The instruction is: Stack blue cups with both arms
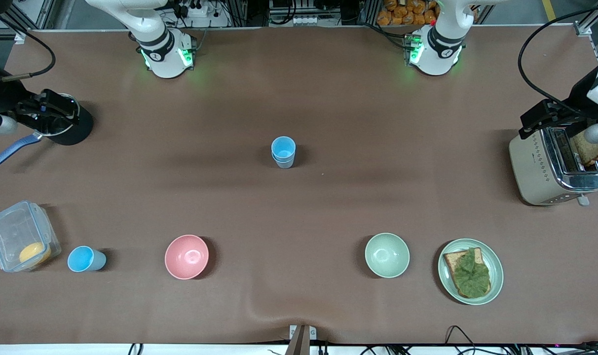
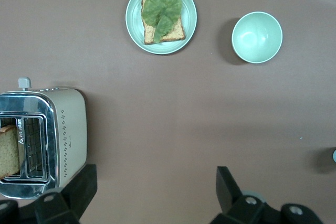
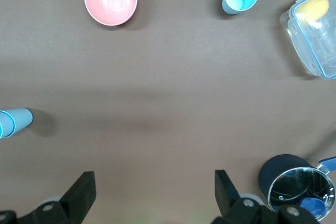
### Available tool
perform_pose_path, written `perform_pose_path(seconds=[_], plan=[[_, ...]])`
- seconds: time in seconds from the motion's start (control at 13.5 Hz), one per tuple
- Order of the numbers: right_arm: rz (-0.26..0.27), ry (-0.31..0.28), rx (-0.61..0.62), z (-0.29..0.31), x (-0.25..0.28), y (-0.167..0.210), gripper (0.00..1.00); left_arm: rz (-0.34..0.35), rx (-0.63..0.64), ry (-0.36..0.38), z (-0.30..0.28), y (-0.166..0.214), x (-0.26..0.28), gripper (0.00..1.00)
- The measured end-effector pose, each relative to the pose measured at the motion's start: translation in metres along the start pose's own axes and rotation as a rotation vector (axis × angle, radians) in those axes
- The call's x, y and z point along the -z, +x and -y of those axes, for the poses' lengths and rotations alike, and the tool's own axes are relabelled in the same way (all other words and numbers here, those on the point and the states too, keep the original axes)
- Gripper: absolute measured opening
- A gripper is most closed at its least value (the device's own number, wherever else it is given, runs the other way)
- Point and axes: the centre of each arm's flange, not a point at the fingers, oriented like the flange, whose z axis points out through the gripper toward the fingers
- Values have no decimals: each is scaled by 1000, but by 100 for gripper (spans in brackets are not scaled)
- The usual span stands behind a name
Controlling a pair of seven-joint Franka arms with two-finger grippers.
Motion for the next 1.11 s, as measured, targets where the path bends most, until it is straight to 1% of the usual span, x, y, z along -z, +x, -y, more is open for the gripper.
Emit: perform_pose_path(seconds=[0.89,1.11], plan=[[0,0,1,0,0,0,100,3,1,0,1,0,-1,100],[2,0,1,0,-1,1,100,15,2,2,1,-1,-6,100]])
